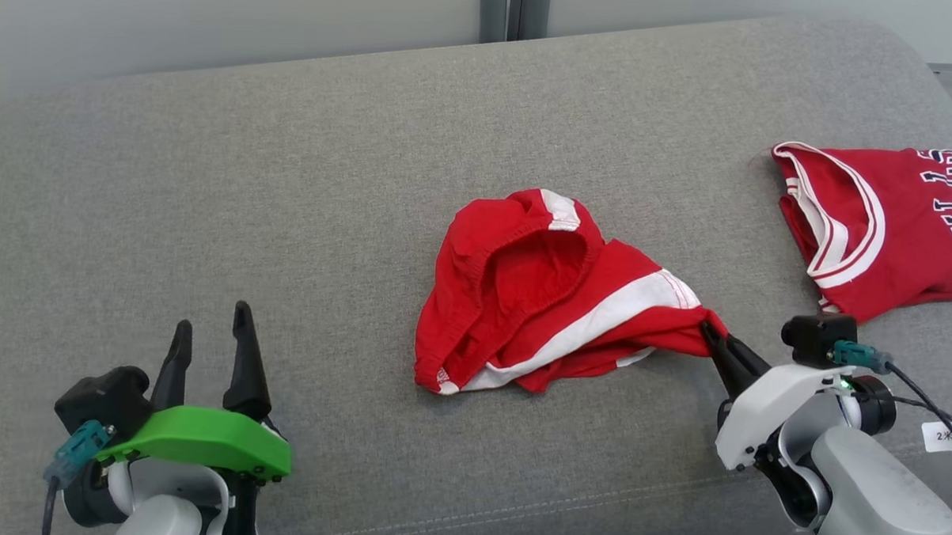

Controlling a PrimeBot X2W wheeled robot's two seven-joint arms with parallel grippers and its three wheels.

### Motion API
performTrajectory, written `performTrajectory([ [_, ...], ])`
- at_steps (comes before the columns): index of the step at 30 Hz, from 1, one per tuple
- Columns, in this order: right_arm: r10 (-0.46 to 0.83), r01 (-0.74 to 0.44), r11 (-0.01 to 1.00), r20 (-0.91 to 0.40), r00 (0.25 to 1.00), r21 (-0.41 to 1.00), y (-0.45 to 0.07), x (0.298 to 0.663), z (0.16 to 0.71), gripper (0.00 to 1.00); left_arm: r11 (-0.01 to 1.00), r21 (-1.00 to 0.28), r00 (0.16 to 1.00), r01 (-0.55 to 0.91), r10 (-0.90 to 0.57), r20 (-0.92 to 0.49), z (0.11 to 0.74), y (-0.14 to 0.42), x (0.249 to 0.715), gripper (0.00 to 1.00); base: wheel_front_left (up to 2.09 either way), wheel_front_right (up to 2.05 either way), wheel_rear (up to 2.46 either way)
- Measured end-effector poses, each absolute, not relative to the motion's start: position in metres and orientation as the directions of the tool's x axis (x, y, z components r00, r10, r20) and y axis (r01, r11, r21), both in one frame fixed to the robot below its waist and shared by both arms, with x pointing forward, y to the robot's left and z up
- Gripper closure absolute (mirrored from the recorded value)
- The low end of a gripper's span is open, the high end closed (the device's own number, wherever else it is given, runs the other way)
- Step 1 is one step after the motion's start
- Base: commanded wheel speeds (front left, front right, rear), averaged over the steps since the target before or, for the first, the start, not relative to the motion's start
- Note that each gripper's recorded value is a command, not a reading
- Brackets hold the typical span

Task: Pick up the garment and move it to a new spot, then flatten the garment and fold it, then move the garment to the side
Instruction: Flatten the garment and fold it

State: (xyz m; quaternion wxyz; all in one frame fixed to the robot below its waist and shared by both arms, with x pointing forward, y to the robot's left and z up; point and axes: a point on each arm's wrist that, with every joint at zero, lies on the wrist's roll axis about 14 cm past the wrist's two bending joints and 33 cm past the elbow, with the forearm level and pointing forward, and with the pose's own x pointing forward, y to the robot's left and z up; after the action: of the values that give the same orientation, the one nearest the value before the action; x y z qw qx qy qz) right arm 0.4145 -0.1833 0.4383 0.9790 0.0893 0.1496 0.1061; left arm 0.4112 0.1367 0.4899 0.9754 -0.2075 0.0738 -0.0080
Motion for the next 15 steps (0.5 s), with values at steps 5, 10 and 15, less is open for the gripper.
performTrajectory([
  [5,0.204,-0.152,0.971,-0.32,0.925,0.182,-0.189,0.405,0.415,1.0,0.911,-0.41,0.984,0.039,-0.105,-0.141,0.488,0.118,0.414,0.0,0.0,0.0,0.0],
  [10,0.169,-0.121,0.977,-0.3,0.939,0.174,-0.196,0.403,0.414,0.0,0.909,-0.406,0.978,0.096,-0.162,-0.132,0.49,0.102,0.416,0.0,0.0,0.0,0.0],
  [15,0.137,-0.097,0.982,-0.258,0.956,0.164,-0.208,0.402,0.424,0.0,0.9,-0.404,0.964,0.165,-0.234,-0.126,0.492,0.08,0.415,0.0,0.0,0.0,0.0],
])
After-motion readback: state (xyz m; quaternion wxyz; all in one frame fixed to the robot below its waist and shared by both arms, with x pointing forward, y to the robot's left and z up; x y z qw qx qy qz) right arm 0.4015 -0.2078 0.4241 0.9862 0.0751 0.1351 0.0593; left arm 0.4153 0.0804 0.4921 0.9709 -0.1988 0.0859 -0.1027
